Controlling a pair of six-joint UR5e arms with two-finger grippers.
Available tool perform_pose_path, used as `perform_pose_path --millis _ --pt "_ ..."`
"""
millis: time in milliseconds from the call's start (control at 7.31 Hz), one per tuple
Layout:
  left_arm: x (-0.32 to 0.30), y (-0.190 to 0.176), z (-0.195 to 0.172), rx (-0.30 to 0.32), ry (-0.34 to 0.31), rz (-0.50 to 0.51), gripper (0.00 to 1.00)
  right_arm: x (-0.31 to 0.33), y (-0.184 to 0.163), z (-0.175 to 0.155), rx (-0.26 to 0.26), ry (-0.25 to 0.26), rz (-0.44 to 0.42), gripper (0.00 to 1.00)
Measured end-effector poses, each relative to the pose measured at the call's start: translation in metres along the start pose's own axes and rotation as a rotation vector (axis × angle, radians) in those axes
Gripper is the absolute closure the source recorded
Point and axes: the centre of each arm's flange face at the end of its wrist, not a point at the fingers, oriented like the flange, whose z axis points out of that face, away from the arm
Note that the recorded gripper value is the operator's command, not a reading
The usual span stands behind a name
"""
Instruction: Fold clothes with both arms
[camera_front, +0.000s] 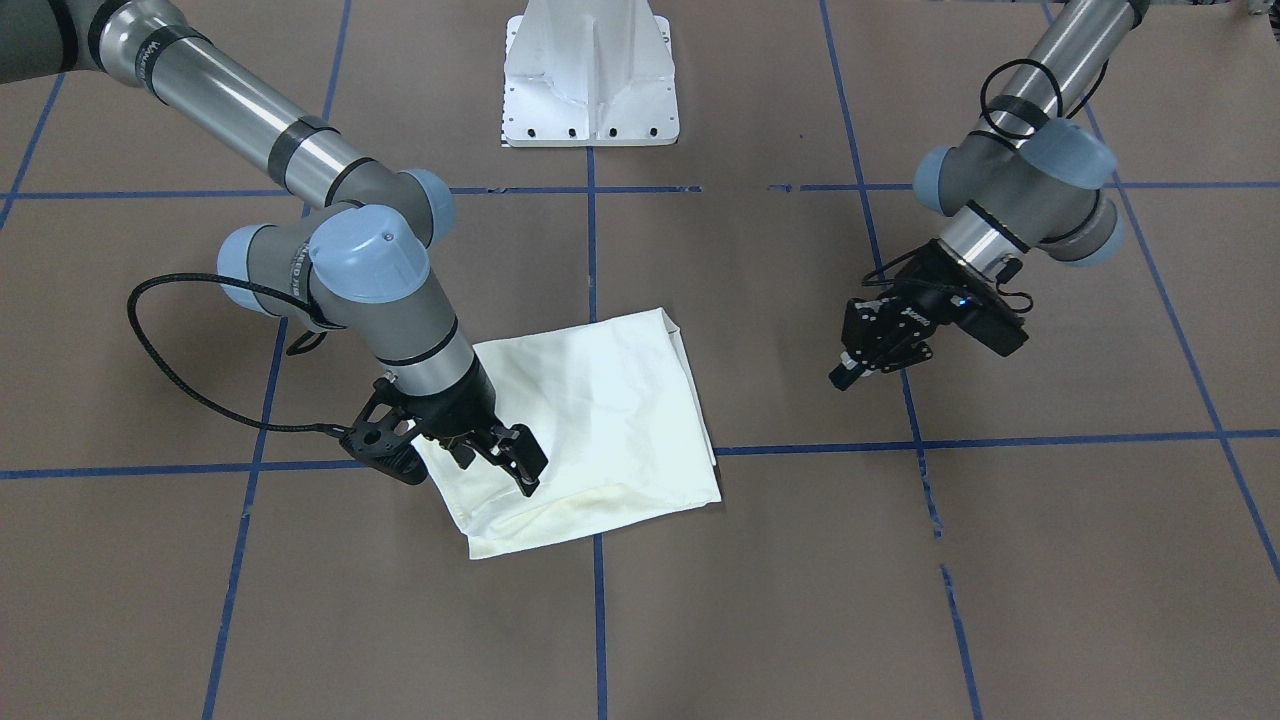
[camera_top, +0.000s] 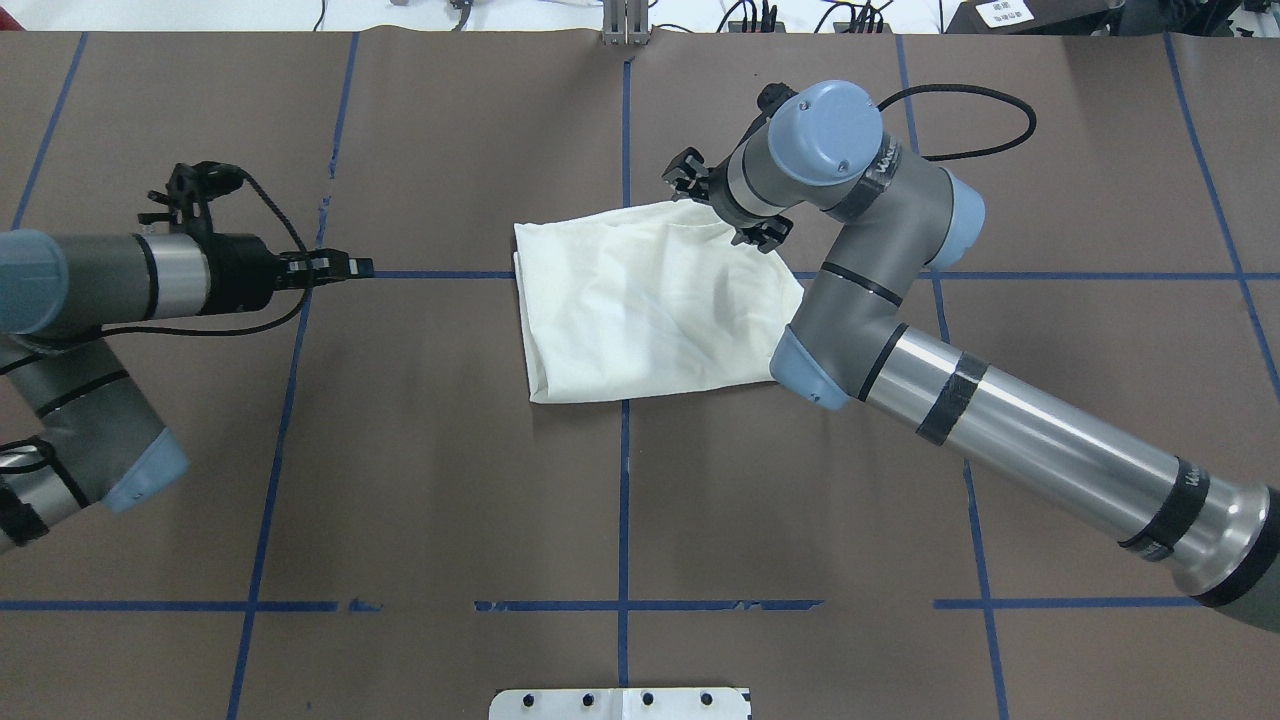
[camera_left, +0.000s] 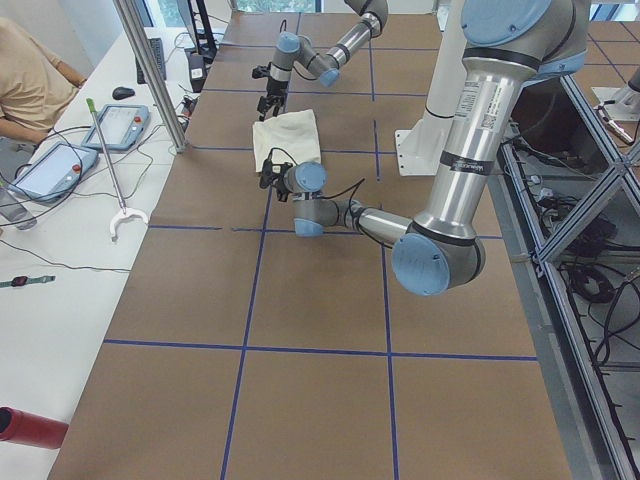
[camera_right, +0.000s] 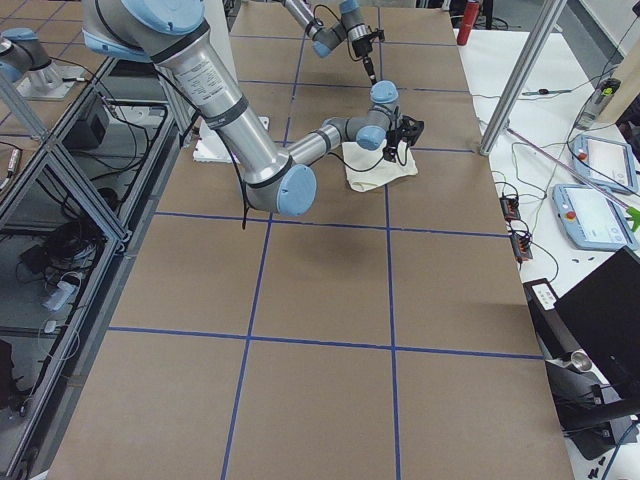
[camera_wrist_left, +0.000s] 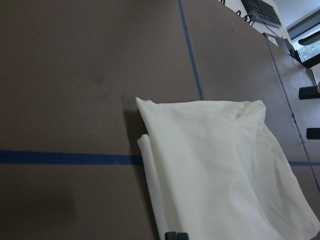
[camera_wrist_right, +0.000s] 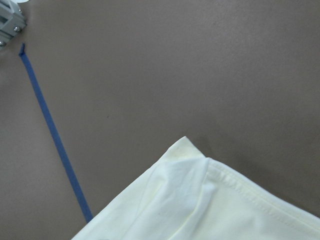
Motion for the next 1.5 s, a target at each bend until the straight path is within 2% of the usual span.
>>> perform_pose_path --millis 137,274,547,684,821,1094,1504 --pt "-0.017 0.002 -0.016 0.001 -0.021 0.019 1.0 -0.006 0.024 0.005 -0.003 -0.009 -0.013 0.27" --pt "-0.024 0.003 -0.022 0.001 -0.033 0.024 1.0 -0.01 0.053 0.006 -0.017 -0.023 -0.024 0.96" --pt "-0.031 0.006 -0.026 -0.002 -0.045 0.024 1.0 -0.003 0.119 0.011 -0.065 -0.032 -0.057 1.0" --pt "-0.032 0.006 -0.026 -0.002 -0.047 0.023 1.0 0.005 0.131 0.018 -0.062 -0.023 -0.082 1.0" --pt "-0.032 0.006 -0.026 -0.002 -0.048 0.021 1.0 0.005 0.126 0.022 -0.047 -0.017 -0.103 1.0" --pt "-0.032 0.007 -0.025 -0.004 -0.048 0.019 1.0 -0.029 0.092 0.032 -0.005 -0.002 -0.105 1.0" --pt "-0.033 0.007 -0.026 -0.002 -0.049 0.017 1.0 -0.06 0.058 0.051 0.03 0.036 -0.13 1.0"
